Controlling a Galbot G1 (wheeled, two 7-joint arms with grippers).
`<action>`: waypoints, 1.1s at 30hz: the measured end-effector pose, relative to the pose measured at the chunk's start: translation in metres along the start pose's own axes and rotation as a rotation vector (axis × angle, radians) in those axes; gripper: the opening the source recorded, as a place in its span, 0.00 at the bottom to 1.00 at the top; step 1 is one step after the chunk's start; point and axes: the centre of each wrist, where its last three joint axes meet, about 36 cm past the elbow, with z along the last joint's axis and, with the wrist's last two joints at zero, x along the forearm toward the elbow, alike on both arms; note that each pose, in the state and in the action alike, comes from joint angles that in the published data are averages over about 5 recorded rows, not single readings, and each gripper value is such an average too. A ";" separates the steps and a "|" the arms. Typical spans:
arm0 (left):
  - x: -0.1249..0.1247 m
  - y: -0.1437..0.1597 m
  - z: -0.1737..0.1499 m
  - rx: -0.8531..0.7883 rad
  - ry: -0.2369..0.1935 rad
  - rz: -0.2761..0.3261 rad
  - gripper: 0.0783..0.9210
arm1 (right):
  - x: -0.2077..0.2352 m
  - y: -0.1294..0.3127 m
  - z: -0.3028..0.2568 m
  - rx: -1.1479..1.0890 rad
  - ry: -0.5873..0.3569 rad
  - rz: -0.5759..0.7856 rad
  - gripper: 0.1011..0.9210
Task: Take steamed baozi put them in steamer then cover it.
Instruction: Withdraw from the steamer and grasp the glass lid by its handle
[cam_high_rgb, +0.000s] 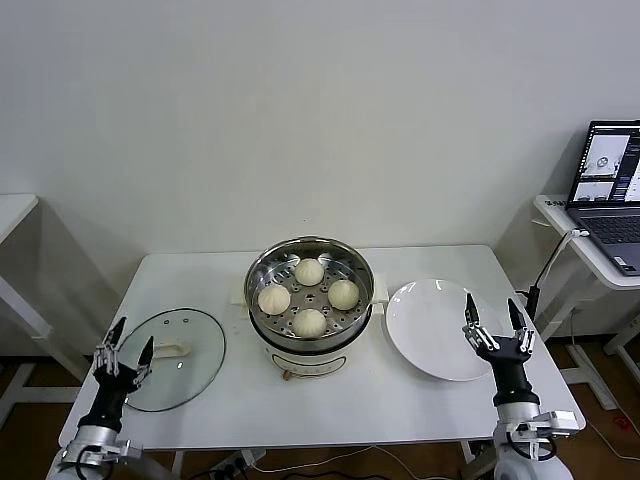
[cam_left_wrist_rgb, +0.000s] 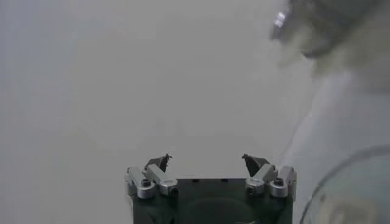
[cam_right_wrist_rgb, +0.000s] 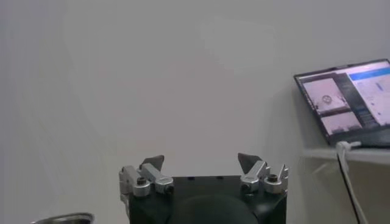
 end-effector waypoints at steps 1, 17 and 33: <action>0.002 -0.004 0.003 -0.028 -0.005 0.014 0.88 | 0.001 0.000 0.001 -0.001 0.001 0.004 0.88; 0.002 -0.036 0.034 -0.220 -0.054 0.135 0.88 | 0.009 0.003 0.013 -0.004 0.014 0.031 0.88; -0.024 -0.048 0.033 -0.234 -0.058 0.143 0.88 | 0.014 0.004 0.021 0.011 0.023 0.031 0.88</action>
